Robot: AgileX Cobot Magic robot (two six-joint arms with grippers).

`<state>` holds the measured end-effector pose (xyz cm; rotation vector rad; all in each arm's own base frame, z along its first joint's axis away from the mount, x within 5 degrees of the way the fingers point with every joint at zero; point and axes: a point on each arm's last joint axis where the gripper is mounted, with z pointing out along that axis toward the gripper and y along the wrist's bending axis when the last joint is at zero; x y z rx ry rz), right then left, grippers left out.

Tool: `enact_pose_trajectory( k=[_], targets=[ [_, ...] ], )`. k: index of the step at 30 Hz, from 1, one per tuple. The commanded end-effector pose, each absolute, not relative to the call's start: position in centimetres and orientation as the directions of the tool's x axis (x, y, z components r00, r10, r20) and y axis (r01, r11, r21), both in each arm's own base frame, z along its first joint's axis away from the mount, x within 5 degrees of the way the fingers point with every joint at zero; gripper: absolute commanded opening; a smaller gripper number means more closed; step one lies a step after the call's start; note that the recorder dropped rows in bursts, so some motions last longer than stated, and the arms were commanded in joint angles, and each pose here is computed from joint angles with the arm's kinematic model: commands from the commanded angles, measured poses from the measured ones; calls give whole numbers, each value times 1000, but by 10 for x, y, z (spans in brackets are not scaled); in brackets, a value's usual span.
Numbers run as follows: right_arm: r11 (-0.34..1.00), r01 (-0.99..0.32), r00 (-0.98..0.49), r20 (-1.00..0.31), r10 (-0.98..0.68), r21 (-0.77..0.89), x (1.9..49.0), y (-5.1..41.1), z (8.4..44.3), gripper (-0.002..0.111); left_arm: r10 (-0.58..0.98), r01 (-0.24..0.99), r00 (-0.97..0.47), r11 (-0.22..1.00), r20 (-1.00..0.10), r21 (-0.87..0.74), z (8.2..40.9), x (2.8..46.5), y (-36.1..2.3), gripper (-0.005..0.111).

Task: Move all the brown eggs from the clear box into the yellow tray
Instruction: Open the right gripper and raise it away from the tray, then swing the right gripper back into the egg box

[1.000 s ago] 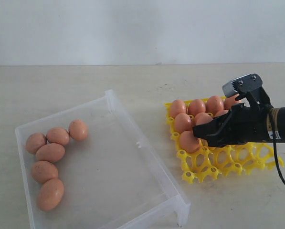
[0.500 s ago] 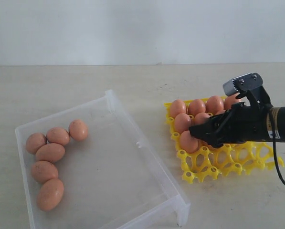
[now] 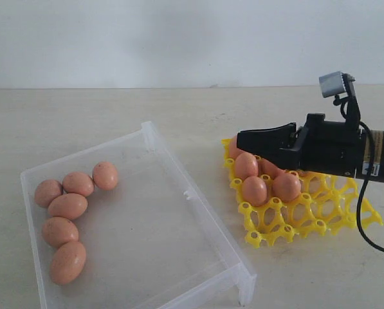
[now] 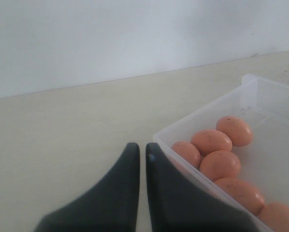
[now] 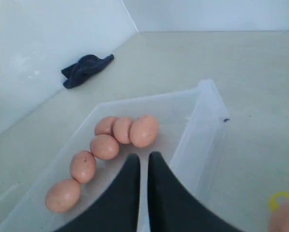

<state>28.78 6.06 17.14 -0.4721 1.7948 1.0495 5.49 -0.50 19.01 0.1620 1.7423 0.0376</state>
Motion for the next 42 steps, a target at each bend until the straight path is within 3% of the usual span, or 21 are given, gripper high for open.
enact_pose_trajectory(
  k=[1,6,10,14,17,21,25,28,34,37,42],
  targets=[
    [502,-756,-410,-902,135,419,284,72,181,0,122,89,-162,990,-979,109,190,55,-5,4],
    [469,-856,-225,-973,46,220,273,117,200,0,122,89,-162,990,-979,109,190,55,-5,4],
    [451,-876,68,-970,-235,-171,257,159,218,0,122,89,-162,990,-979,109,190,55,-5,4],
    [454,-783,172,-849,-500,-425,258,196,238,0,122,89,-162,990,-979,109,190,55,-5,4],
    [502,-753,157,-857,-490,-425,266,215,251,0,122,89,-162,990,-979,109,190,55,-5,4],
    [577,-736,226,-932,-285,-355,282,232,273,0,122,89,-162,990,-979,109,190,55,-5,4],
    [691,-707,168,-985,-39,-148,306,243,298,0,122,89,-162,990,-979,109,190,55,-5,4],
    [721,-689,133,-991,30,-71,321,249,307,0,122,89,-162,990,-979,109,190,55,-5,4],
    [720,-689,148,-988,37,-76,337,261,307,0,122,89,-162,990,-979,109,190,55,-5,4],
    [691,-706,162,-985,-56,-155,340,267,303,0,122,89,-162,990,-979,109,190,55,-5,4],
    [723,-670,-145,-926,-349,-167,344,279,285,0,122,89,-162,990,-979,109,190,55,-5,4]
  ],
)
